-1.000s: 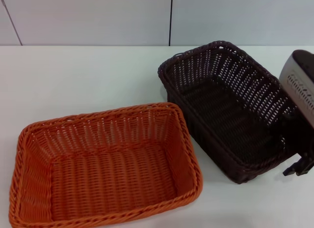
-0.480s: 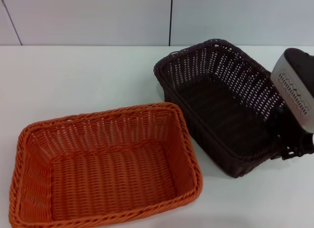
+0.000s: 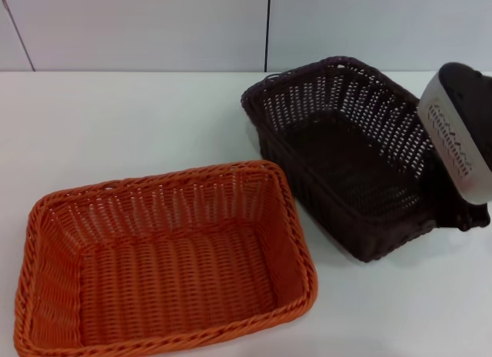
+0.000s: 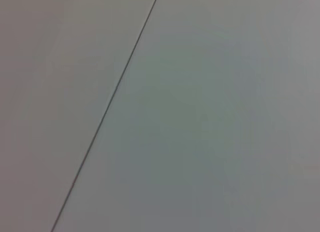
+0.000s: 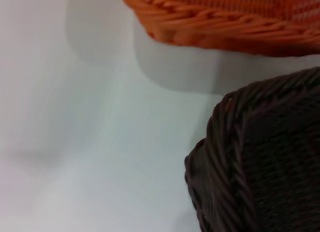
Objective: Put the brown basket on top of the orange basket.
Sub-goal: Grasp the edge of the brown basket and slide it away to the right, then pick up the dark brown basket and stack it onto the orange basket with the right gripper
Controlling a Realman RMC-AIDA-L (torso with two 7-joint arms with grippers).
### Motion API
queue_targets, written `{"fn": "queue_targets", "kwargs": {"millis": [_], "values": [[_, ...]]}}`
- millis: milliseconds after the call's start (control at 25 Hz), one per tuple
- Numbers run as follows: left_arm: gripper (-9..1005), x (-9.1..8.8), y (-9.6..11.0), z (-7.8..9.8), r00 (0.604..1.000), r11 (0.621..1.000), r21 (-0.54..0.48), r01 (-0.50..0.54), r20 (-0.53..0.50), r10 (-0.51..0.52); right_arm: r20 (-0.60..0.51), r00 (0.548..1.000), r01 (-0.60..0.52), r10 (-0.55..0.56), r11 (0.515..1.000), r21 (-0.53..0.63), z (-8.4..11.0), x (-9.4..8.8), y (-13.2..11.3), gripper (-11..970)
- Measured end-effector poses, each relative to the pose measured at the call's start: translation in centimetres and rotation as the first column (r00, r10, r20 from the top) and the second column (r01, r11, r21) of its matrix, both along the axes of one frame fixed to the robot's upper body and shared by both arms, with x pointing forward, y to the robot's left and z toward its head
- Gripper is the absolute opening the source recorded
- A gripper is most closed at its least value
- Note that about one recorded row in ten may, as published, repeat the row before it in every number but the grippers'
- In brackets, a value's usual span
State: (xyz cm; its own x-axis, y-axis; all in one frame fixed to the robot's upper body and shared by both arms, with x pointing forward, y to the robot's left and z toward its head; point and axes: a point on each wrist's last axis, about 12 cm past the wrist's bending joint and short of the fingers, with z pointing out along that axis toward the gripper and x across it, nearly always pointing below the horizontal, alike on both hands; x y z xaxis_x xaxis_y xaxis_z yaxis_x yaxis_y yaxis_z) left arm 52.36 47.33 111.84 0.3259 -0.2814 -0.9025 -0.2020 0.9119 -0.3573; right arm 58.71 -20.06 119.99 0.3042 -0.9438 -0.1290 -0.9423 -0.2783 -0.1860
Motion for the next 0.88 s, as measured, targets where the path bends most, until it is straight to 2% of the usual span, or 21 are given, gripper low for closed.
{"fn": "queue_targets", "kwargs": {"millis": [280, 880], "values": [[716, -1.0, 1.0, 0.1, 1.000, 1.000, 0.019, -0.023, -0.009, 0.023, 0.058, 0.998, 0.028, -0.028, 1.000, 0.011, 1.2, -0.7, 0.7, 126], [715, -1.0, 1.5, 0.5, 1.000, 0.999, 0.025, -0.030, 0.003, 0.030, 0.140, 0.990, 0.005, -0.010, 0.999, 0.036, 3.3, -1.6, 3.6, 126]]}}
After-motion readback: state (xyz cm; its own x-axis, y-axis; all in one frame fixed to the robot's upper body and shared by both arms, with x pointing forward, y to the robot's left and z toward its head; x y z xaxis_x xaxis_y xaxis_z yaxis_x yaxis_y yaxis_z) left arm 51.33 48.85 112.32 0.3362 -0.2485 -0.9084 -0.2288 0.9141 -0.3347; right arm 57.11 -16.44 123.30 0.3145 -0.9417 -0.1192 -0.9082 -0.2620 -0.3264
